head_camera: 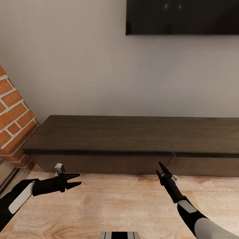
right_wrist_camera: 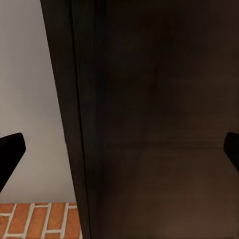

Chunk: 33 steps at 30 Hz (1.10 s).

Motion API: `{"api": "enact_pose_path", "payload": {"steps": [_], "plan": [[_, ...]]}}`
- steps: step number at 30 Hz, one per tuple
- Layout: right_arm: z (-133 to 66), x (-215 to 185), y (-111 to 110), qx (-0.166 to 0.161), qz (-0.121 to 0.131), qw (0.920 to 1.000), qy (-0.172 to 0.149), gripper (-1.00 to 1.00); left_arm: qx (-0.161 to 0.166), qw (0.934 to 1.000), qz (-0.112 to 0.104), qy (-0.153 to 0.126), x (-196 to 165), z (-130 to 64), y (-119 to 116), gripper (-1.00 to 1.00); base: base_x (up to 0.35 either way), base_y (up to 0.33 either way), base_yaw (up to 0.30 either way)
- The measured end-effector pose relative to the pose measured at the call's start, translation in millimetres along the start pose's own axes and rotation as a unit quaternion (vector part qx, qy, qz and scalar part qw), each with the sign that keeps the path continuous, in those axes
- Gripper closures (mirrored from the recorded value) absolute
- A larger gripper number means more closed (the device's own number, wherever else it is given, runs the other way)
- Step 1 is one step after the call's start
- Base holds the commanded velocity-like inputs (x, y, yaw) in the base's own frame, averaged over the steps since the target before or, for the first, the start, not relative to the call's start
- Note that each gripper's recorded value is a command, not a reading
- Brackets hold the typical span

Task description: Place each of the two pumpkins and all three candles from the living room inside a cabinet in the living room (use any cabinet), then make sure every cabinet is closed, and position the cauldron so it is next to a table in the living room.

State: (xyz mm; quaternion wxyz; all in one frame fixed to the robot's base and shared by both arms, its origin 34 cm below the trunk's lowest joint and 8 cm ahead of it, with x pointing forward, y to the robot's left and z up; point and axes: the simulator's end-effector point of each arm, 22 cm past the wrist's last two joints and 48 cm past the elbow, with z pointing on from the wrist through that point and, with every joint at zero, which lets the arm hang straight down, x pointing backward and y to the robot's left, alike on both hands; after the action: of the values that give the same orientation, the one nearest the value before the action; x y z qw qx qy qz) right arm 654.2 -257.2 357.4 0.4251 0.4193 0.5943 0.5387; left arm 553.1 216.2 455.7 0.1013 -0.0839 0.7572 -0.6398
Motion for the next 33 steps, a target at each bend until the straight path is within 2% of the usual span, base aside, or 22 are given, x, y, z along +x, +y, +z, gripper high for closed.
{"api": "enact_pose_path", "payload": {"steps": [16,33], "plan": [[0.4,1.7,-1.0,0.002,-0.001,1.0000,0.001,-1.00,-0.001,1.0000,0.000,0.000,-0.1,-0.1,0.0,-1.00,0.124,0.100,0.000],[0.1,2.2,-3.6,0.007,-0.001,1.0000,0.001,-1.00,0.000,1.0000,0.000,-0.001,-0.3,-0.1,0.3,-1.00,0.031,0.028,0.000]]}}
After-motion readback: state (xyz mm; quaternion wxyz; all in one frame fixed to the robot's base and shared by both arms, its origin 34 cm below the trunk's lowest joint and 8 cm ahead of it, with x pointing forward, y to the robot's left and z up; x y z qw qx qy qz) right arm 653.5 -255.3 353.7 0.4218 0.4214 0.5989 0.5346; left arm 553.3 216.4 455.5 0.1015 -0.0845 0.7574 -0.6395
